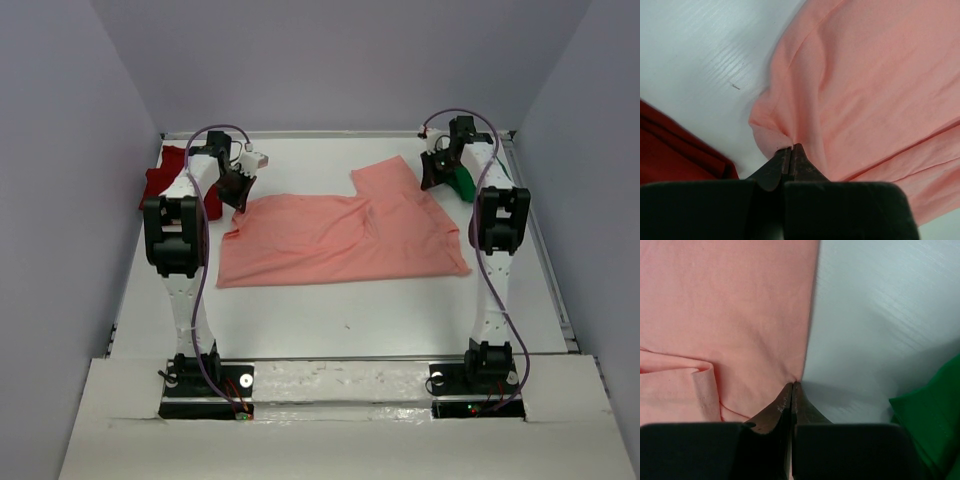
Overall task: Fold and stack the t-shirts
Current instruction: Grap the side of the flattened tshirt furthest away from the robot with both arms, then fold the other side of the tshirt into a rectangle
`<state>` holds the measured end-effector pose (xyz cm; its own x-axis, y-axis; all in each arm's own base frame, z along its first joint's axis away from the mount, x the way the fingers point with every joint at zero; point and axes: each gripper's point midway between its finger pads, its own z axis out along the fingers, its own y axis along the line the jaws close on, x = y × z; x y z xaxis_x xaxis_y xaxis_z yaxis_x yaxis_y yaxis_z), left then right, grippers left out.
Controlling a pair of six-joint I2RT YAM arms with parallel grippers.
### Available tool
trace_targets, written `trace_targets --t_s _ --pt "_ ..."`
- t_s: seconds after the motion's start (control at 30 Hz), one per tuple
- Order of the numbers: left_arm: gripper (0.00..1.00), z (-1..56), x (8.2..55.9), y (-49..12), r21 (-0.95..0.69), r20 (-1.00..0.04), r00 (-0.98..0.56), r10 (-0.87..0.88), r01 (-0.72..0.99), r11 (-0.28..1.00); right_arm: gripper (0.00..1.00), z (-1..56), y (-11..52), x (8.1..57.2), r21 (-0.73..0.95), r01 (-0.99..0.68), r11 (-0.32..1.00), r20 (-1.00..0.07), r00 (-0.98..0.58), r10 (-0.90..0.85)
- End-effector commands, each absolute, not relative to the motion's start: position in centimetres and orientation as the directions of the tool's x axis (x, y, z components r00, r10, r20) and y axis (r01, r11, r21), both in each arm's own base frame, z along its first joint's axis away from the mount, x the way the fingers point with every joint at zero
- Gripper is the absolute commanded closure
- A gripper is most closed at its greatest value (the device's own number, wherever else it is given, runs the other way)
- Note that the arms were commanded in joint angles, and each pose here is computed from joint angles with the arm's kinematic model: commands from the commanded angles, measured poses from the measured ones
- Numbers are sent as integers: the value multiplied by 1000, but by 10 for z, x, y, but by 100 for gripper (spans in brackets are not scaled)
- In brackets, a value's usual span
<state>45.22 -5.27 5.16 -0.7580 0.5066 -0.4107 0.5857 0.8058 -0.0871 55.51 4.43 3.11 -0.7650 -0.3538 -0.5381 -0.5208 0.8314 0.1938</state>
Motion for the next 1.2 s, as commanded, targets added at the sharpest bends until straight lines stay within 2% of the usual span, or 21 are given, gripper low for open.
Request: trace_targets --t_s 0.0,0.23,0.53,1.17 --pt "100 86 449 -56 -76 -460 -742 487 579 812 100 62 42 552 135 -536 833 -567 -731 -379" --pt "100 104 463 -50 -7 -524 -728 441 522 853 100 97 35 540 98 -540 836 -595 -705 -386" --pt "100 125 463 -40 51 -549 -723 420 472 880 100 135 22 522 14 -535 844 -615 -671 -415" --pt "100 167 416 4 58 -576 -716 394 446 893 100 156 1 463 -41 -518 855 -586 -681 -440"
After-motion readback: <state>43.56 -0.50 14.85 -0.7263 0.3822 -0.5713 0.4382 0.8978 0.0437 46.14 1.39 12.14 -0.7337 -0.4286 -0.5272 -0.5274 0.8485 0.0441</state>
